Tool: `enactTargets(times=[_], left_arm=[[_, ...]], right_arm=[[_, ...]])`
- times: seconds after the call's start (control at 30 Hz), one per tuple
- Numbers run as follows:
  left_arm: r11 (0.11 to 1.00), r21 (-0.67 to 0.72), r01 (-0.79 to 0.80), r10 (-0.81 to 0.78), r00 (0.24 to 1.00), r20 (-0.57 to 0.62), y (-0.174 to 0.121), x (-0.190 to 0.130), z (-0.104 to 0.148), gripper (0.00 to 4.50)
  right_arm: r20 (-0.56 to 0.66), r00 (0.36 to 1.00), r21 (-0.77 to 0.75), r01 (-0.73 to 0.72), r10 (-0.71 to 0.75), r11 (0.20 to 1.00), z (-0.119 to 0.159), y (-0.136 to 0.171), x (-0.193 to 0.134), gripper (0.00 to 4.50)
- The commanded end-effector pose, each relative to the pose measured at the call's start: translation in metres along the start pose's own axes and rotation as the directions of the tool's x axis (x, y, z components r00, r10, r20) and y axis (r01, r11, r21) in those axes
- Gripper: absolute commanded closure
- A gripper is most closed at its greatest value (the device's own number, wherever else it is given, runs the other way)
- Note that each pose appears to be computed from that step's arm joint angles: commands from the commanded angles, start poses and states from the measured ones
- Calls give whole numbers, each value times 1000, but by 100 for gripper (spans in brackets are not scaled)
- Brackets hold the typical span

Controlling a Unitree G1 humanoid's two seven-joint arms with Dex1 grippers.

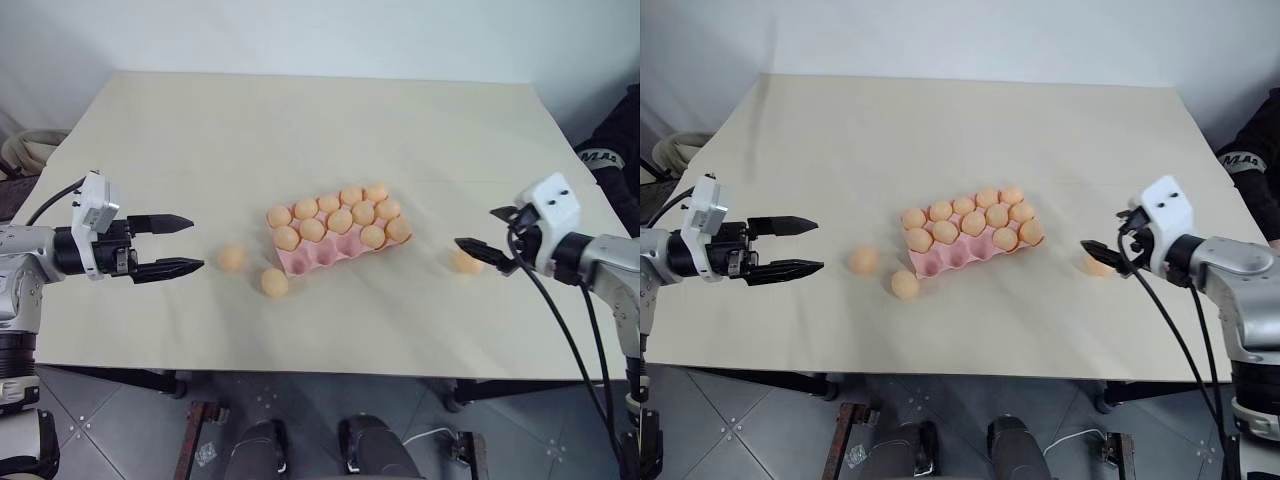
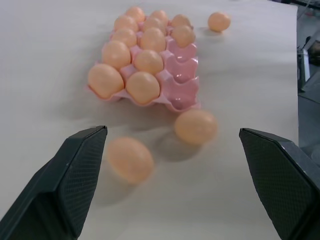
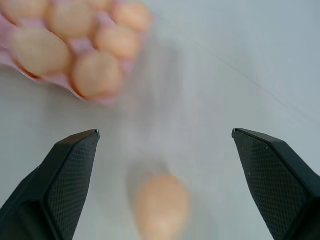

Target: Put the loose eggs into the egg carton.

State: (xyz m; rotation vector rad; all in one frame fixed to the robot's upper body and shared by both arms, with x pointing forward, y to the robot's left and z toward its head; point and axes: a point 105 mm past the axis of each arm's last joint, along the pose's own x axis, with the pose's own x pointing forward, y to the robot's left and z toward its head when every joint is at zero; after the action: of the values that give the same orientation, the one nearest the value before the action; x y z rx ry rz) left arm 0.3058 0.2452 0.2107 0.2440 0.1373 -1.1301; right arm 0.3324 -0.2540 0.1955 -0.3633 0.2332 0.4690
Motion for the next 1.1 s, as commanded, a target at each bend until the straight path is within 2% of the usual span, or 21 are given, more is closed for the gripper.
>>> enactTargets(times=[0.03, 0.2, 0.43, 0.7, 1.1], left_arm=[[999, 37, 21, -22, 999, 34, 0, 0, 11, 0], [997, 39, 69, -72, 993, 90, -2, 5, 20, 0], [990, 99, 96, -113, 975, 190, -7, 8, 32, 0], [963, 129, 237, -259, 947, 189, -30, 4, 27, 0], [950, 165, 265, -292, 941, 171, -29, 5, 31, 0]], right_arm=[[15, 997, 9, 70, -70, 998, 1, -11, -14, 5], [-27, 996, 95, 85, -83, 992, -23, -4, -15, 5], [-32, 995, 155, 94, -90, 983, -42, 5, 7, 5], [-38, 993, 156, 118, -113, 981, -49, 0, 26, 5], [-47, 994, 170, 110, -103, 979, -55, 2, 36, 5]])
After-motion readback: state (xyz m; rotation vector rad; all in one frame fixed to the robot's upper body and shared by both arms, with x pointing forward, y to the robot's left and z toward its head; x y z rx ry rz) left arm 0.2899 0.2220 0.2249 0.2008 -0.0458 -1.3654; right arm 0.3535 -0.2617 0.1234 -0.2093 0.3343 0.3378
